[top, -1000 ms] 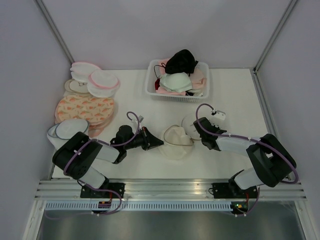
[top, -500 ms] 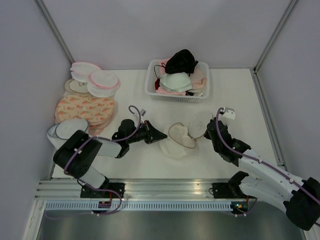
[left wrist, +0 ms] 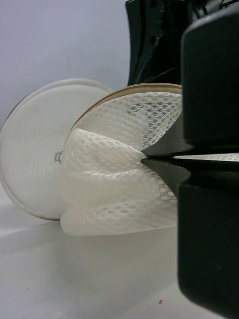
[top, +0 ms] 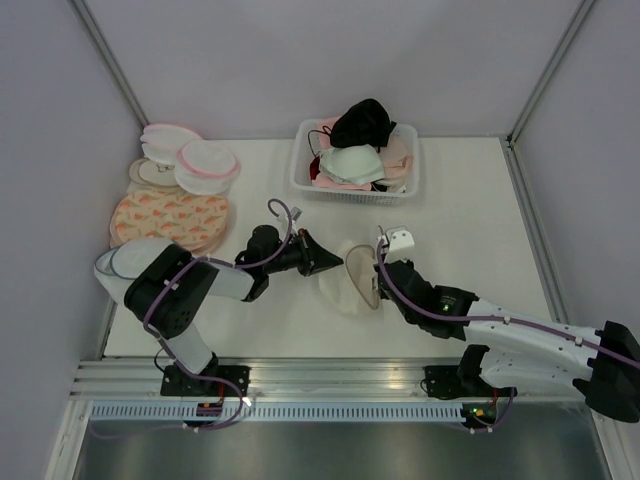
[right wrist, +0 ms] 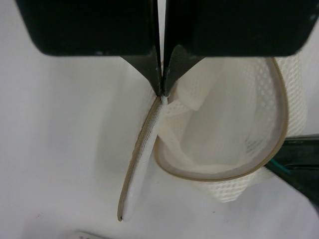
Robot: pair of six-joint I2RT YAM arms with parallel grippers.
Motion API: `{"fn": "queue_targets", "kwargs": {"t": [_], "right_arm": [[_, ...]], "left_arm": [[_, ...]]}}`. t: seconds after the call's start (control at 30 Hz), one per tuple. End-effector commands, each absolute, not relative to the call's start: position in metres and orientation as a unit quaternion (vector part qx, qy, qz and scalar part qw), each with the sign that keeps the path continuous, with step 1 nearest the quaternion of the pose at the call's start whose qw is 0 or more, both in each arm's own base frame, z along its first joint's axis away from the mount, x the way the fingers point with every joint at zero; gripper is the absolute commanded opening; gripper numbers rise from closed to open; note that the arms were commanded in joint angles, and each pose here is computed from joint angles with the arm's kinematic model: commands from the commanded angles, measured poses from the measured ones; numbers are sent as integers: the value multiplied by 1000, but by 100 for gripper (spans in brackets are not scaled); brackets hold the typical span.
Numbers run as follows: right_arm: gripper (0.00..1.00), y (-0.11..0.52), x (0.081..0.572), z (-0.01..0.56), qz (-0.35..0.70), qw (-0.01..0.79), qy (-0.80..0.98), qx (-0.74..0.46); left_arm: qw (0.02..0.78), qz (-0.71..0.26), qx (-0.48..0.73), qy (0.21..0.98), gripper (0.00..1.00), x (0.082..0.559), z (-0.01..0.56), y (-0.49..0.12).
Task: Unzip the laundry bag and remove the bra
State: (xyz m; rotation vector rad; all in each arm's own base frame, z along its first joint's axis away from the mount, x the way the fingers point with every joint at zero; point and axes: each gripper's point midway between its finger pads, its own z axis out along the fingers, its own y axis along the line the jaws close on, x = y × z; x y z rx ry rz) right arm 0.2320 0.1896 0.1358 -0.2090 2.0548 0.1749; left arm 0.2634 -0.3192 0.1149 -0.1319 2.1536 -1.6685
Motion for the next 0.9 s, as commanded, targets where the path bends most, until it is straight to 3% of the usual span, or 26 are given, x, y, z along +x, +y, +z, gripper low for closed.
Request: {"fn": "queue_targets", "kwargs": {"t": [0.0, 0.17, 0.33, 0.43, 0.6, 0.67, 0.87], "right_arm": [[0, 214, 232, 160, 75, 539, 828, -132], [0, 241, 225, 159, 56, 536, 814, -215], [1, 267, 219, 166, 40, 537, 794, -282], [0, 277, 218, 157, 17, 520, 792, -319], [0, 286, 210, 135, -12, 499, 789, -360], [0, 289, 207, 130, -14, 497, 786, -367], [0, 310, 186, 118, 12, 494, 761, -421]], "left_arm": [[206, -611, -41, 763, 2, 261, 115, -318], [207, -599, -56, 771, 2, 265, 101, -312], [216, -586, -72, 778, 10, 279, 95, -300], [218, -581, -83, 779, 22, 285, 93, -292], [225, -546, -117, 798, 63, 286, 81, -270], [237, -518, -128, 812, 75, 287, 79, -260], [272, -472, -150, 825, 83, 280, 93, -237]]}}
